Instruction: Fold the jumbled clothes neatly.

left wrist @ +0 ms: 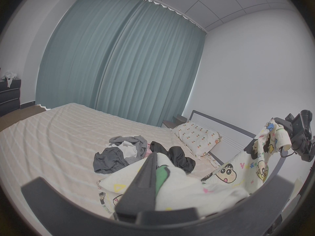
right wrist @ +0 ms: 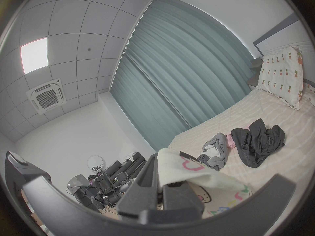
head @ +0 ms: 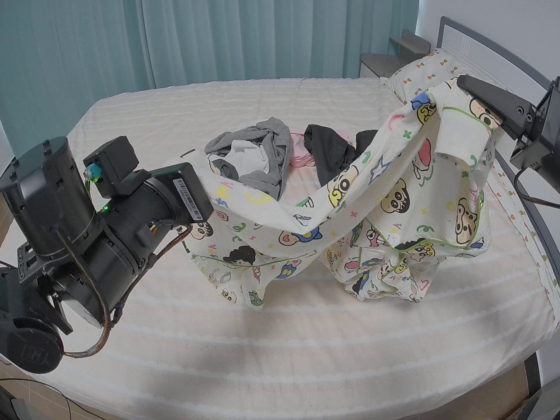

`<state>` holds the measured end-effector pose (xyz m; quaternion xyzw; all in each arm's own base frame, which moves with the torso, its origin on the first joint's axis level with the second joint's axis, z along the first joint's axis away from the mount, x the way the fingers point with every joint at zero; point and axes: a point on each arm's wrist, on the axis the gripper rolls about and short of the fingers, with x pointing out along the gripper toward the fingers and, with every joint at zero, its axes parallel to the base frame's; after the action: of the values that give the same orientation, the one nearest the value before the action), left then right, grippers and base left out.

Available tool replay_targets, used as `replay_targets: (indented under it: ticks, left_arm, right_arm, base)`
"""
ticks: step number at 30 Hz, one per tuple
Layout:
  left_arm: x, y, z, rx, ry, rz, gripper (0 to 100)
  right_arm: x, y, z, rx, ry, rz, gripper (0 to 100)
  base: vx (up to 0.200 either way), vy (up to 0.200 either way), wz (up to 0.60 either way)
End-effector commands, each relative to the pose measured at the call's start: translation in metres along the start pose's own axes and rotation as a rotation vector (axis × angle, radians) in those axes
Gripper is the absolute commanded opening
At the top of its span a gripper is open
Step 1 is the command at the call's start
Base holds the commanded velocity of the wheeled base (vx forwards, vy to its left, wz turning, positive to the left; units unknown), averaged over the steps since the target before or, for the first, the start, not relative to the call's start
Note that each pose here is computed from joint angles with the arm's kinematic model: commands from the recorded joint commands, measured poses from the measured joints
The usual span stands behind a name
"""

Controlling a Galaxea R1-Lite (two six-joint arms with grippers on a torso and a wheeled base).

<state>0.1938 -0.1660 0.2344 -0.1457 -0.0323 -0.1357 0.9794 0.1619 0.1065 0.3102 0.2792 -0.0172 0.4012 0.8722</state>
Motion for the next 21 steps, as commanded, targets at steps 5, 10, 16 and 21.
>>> replay_targets:
  ticks: [5, 10, 16, 21]
  left_arm:
    - [-0.0034, 0.0002, 0.0003, -0.003, 0.000, -0.006, 0]
    - [-0.0047, -0.0019, 0.0006, -0.006, -0.001, -0.015, 0]
    - [-0.0065, -0.0051, -0.0006, -0.007, 0.004, -0.029, 0]
    - [-0.0086, -0.0094, -0.0020, -0.008, 0.011, -0.046, 0]
  right_arm:
    - [-0.0113, 0.0046, 0.0003, -0.003, -0.006, 0.016, 0]
    - [-0.0114, 0.0083, -0.0017, 0.003, 0.003, 0.035, 0]
    - [-0.0130, 0.0092, -0.0015, 0.002, 0.001, 0.038, 0]
    - [-0.0165, 0.0113, 0.0004, 0.000, -0.006, 0.043, 0]
  base:
    - [0.000, 0.000, 0.00]
    - [0.000, 0.000, 0.00]
    - [0.000, -0.200, 0.00]
    - [0.000, -0.200, 0.00]
